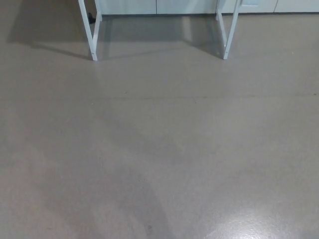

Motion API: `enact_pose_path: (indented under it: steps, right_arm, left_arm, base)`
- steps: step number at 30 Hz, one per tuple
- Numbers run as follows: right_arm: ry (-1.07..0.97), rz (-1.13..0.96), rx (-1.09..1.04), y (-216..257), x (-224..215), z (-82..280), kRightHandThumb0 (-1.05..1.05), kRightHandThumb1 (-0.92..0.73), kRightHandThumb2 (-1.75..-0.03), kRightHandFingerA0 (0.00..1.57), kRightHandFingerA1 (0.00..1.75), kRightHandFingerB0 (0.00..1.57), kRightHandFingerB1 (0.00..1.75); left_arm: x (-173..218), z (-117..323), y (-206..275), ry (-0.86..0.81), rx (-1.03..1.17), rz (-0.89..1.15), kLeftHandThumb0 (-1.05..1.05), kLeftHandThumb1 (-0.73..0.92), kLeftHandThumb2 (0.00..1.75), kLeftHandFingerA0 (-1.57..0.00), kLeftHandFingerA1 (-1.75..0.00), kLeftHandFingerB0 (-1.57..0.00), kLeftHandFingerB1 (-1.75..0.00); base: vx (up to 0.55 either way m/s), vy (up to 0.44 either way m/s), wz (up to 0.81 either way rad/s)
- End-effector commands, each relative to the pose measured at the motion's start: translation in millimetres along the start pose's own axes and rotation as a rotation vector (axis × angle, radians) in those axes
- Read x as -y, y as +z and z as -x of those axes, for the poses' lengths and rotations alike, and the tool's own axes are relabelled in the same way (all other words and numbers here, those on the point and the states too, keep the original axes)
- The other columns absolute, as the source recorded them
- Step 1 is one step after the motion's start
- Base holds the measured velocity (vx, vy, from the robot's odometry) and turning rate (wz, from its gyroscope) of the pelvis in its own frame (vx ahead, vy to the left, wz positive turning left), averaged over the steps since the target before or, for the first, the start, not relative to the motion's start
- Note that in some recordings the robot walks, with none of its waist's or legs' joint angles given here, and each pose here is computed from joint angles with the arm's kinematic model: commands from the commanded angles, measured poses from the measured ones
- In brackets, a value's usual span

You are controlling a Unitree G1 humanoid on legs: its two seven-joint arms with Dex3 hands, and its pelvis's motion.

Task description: The robot walk towards a table in front and pick up a black pencil case on the left hand side and put the pencil case into a small container on the right hand side

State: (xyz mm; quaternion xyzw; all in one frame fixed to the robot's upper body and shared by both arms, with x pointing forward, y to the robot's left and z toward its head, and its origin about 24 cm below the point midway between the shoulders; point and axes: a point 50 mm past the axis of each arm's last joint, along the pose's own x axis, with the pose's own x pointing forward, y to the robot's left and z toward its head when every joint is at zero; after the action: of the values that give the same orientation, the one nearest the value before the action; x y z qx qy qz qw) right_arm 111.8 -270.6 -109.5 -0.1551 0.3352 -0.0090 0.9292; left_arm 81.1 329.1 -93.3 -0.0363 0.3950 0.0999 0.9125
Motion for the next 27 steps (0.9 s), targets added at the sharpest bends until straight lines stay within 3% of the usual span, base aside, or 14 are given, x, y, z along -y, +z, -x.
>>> enact_pose_path:
  steps: [1, 4, 5, 6, 14, 20, 21, 22, 24, 25, 26, 27]
  right_arm:
    - [-0.015, 0.015, 0.01, -0.5, 4.7, 1.1, -0.19, -0.46, -0.89, 0.35, 0.59, 0.14, 0.5]
    - [-0.018, 0.018, 0.01, -0.7, 4.5, 1.4, -0.19, -0.46, -0.89, 0.35, 0.59, 0.14, 0.5]
    - [-0.021, 0.014, 0.009, -0.9, 4.3, 1.6, -0.19, -0.46, -0.89, 0.35, 0.59, 0.14, 0.5]
    - [-0.021, 0.013, 0.007, -1.0, 4.3, 1.5, -0.19, -0.46, -0.89, 0.35, 0.59, 0.14, 0.49]
    - [-0.02, 0.014, 0.012, -1.0, 3.6, 1.2, -0.18, -0.46, -0.89, 0.35, 0.59, 0.13, 0.49]
    - [-0.018, 0.021, 0.013, -1.0, 3.4, 0.7, -0.19, -0.47, -0.89, 0.34, 0.59, 0.13, 0.49]
    - [-0.017, 0.021, 0.016, -0.3, 3.4, 0.5, -0.19, -0.47, -0.9, 0.35, 0.59, 0.14, 0.5]
    - [-0.016, 0.024, 0.022, 1.3, 3.4, -0.2, -0.19, -0.46, -0.89, 0.37, 0.6, 0.15, 0.5]
    - [-0.019, 0.025, 0.026, 2.4, 3.7, -0.6, -0.19, -0.46, -0.89, 0.37, 0.6, 0.14, 0.5]
    - [-0.019, 0.023, 0.025, 2.0, 3.6, -0.7, -0.19, -0.46, -0.89, 0.37, 0.6, 0.14, 0.5]
    - [-0.019, 0.022, 0.025, 1.8, 3.6, -0.8, -0.19, -0.46, -0.89, 0.37, 0.61, 0.14, 0.5]
    - [-0.019, 0.02, 0.026, 1.7, 3.5, -0.8, -0.19, -0.46, -0.89, 0.37, 0.61, 0.14, 0.5]
  left_arm:
    - [-3.7, 1.6, 4.8, -0.004, 0.028, -0.002, -0.04, 0.48, 0.93, -0.23, -0.55, -0.11, -0.48]
    - [-3.8, 1.4, 5.4, -0.002, 0.024, -0.006, -0.04, 0.48, 0.93, -0.25, -0.55, -0.11, -0.48]
    - [-3.8, 1.4, 5.8, -0.006, 0.027, -0.005, -0.06, 0.67, 0.59, -0.36, -0.4, -0.22, -0.3]
    - [-3.7, 1.5, 5.9, -0.01, 0.031, -0.001, -0.04, 0.47, 0.92, -0.25, -0.56, -0.11, -0.48]
    - [-5.1, 1.3, 7.3, -0.011, 0.036, -0.005, -0.05, 0.47, 0.92, -0.25, -0.56, -0.11, -0.48]
    - [-5.2, 1.3, 8.7, -0.023, 0.038, -0.01, -0.05, 0.47, 0.93, -0.24, -0.55, -0.1, -0.48]
    - [-5.0, 0.9, 9.4, -0.019, 0.041, -0.013, -0.09, 0.69, 0.59, -0.39, -0.41, -0.25, -0.31]
    - [-4.4, 0.2, 11.4, -0.017, 0.046, -0.024, -0.08, 0.49, 0.94, -0.26, -0.56, -0.12, -0.49]
    - [-3.7, -0.5, 13.1, -0.022, 0.049, -0.029, -0.08, 0.49, 0.95, -0.26, -0.56, -0.13, -0.49]
    - [-3.7, -0.5, 13.3, -0.022, 0.05, -0.028, -0.11, 0.7, 0.61, -0.37, -0.41, -0.23, -0.32]
    - [-3.5, -0.5, 13.3, -0.022, 0.052, -0.026, -0.08, 0.5, 0.95, -0.27, -0.57, -0.12, -0.49]
    - [-3.3, -0.6, 13.2, -0.02, 0.054, -0.024, -0.08, 0.5, 0.95, -0.27, -0.57, -0.12, -0.49]
  base:
    - [0.14, -0.058, -0.01]
    - [0.09, -0.004, 0.16]
    - [0.03, 0.082, -0.06]
    - [-0.02, 0.112, -0.01]
    - [0.11, 0.373, -0.2]
    - [0.13, 0.073, 0.06]
    - [0.12, -0.038, 0.13]
    - [0.14, -0.071, 0.13]
    - [0.09, -0.106, 0.1]
    - [0.13, -0.163, 0.05]
    - [0.06, -0.216, 0.13]
    - [0.09, -0.212, 0.27]
